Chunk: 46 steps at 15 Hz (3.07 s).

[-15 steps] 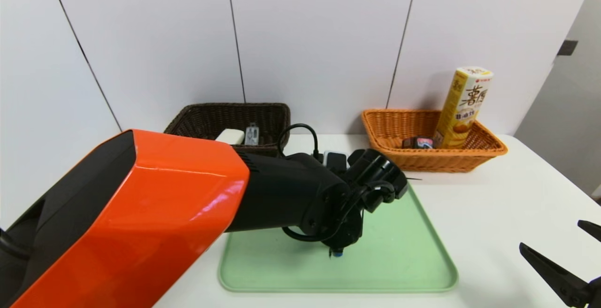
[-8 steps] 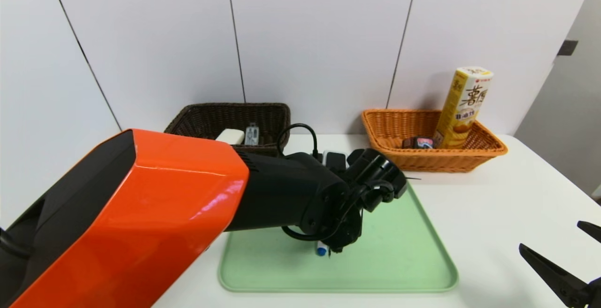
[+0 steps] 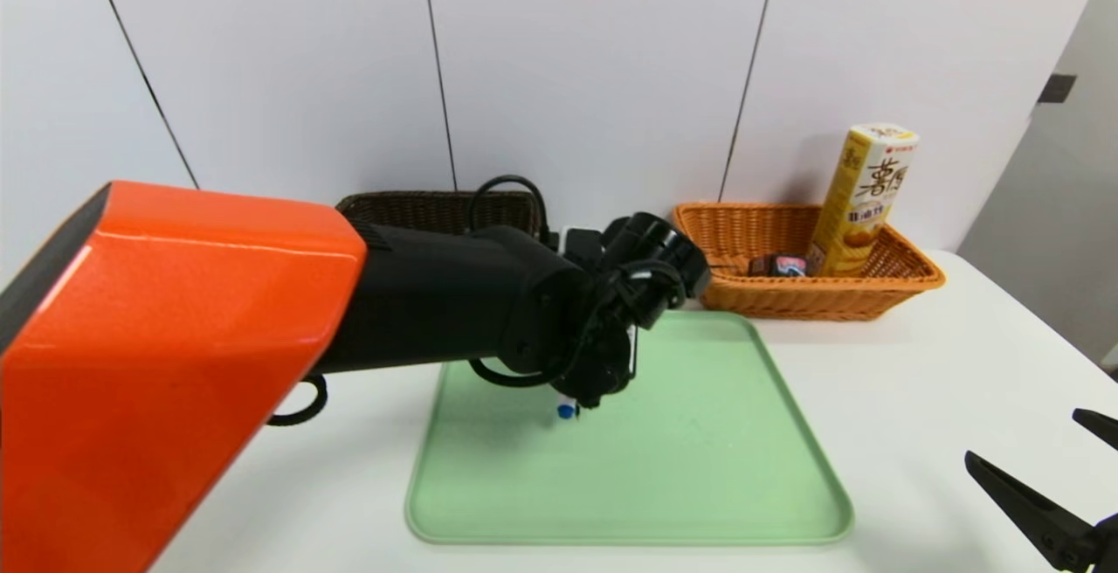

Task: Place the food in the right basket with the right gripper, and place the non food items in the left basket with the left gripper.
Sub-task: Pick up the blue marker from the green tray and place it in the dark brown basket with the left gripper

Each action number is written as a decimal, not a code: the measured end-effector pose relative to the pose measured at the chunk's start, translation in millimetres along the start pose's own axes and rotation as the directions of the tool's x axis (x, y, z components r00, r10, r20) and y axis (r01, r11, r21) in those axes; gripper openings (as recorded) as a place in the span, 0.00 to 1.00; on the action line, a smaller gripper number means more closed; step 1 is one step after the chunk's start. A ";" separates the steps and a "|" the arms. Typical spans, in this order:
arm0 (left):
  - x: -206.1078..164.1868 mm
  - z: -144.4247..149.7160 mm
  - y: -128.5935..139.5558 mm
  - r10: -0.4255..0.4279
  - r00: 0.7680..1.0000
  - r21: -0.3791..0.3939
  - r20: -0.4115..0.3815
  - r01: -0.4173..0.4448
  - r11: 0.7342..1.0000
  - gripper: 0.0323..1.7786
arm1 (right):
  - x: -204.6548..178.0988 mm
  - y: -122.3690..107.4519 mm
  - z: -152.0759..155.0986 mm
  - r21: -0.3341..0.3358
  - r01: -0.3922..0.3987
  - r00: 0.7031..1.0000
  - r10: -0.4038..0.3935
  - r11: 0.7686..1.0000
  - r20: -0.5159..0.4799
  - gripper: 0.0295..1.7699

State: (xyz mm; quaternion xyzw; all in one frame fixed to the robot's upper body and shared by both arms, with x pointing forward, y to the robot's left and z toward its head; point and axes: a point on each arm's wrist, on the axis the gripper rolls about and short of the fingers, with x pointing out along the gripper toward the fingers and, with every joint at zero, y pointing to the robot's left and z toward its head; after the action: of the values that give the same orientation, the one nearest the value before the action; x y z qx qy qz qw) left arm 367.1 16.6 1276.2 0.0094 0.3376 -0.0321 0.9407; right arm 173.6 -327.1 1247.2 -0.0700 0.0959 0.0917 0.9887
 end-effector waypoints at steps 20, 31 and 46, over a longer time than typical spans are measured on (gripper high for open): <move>93.8 125.9 211.2 0.377 0.852 -0.116 0.363 -0.360 0.926 0.09 | 16.7 -3.2 16.5 0.001 -0.025 1.000 0.025 1.000 -0.003 0.97; 143.3 103.7 218.6 0.406 0.861 -0.102 0.306 -0.395 0.913 0.18 | 17.3 -3.1 15.9 0.001 -0.026 1.000 0.026 1.000 -0.008 0.97; 55.1 132.8 227.2 0.392 0.834 -0.153 0.387 -0.361 0.920 0.84 | 17.5 -3.9 21.8 -0.001 -0.023 1.000 0.023 1.000 0.015 0.97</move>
State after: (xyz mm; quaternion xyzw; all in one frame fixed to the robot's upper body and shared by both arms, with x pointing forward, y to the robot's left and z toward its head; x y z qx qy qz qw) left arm 509.0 235.0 1342.7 0.0342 0.1249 0.1648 0.9778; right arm 195.1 -324.6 1265.3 -0.0688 0.0892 0.1035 0.9882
